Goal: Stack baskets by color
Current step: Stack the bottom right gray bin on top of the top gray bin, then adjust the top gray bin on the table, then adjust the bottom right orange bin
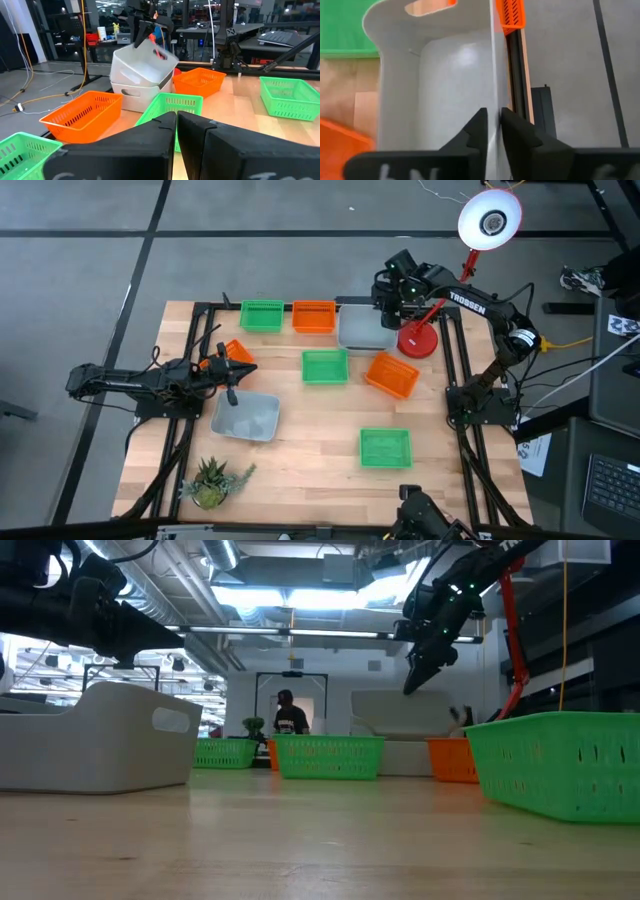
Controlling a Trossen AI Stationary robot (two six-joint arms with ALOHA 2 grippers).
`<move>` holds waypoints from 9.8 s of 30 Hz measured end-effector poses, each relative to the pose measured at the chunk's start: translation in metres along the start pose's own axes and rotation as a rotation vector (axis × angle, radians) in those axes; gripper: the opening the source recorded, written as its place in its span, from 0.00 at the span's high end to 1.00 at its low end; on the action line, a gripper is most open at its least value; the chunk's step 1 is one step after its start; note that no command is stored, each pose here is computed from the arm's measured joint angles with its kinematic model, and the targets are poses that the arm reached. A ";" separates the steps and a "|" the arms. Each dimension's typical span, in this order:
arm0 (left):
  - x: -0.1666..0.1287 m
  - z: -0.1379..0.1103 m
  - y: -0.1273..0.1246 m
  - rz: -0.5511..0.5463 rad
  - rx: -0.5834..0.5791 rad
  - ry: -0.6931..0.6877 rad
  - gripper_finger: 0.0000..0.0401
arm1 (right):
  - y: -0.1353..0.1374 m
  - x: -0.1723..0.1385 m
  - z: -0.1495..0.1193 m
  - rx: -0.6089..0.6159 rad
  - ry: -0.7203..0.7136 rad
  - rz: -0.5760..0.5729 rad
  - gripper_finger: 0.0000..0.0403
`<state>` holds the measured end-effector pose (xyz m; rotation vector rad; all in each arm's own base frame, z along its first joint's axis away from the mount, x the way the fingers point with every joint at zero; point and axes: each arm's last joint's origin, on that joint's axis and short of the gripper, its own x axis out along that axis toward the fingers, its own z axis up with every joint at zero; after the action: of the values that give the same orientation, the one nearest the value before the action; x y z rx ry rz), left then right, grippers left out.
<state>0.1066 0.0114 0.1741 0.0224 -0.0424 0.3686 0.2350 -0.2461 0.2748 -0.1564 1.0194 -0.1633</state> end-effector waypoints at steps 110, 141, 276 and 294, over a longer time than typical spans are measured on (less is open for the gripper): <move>0.000 -0.001 0.000 -0.001 0.001 0.007 0.98 | 0.077 0.081 -0.004 0.011 0.093 0.131 0.79; 0.000 -0.001 0.000 -0.001 0.000 0.007 0.98 | 0.067 0.079 -0.007 0.170 0.055 0.151 0.79; 0.000 -0.004 0.000 0.001 0.015 0.045 0.98 | 0.135 -0.011 0.008 0.388 0.399 0.250 0.79; 0.000 -0.005 0.000 -0.005 -0.060 0.046 0.98 | 0.197 -0.027 -0.074 0.630 0.601 0.198 0.79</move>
<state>0.1067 0.0113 0.1695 -0.0454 -0.0081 0.3625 0.1697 -0.0520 0.2185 0.5998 1.5197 -0.3545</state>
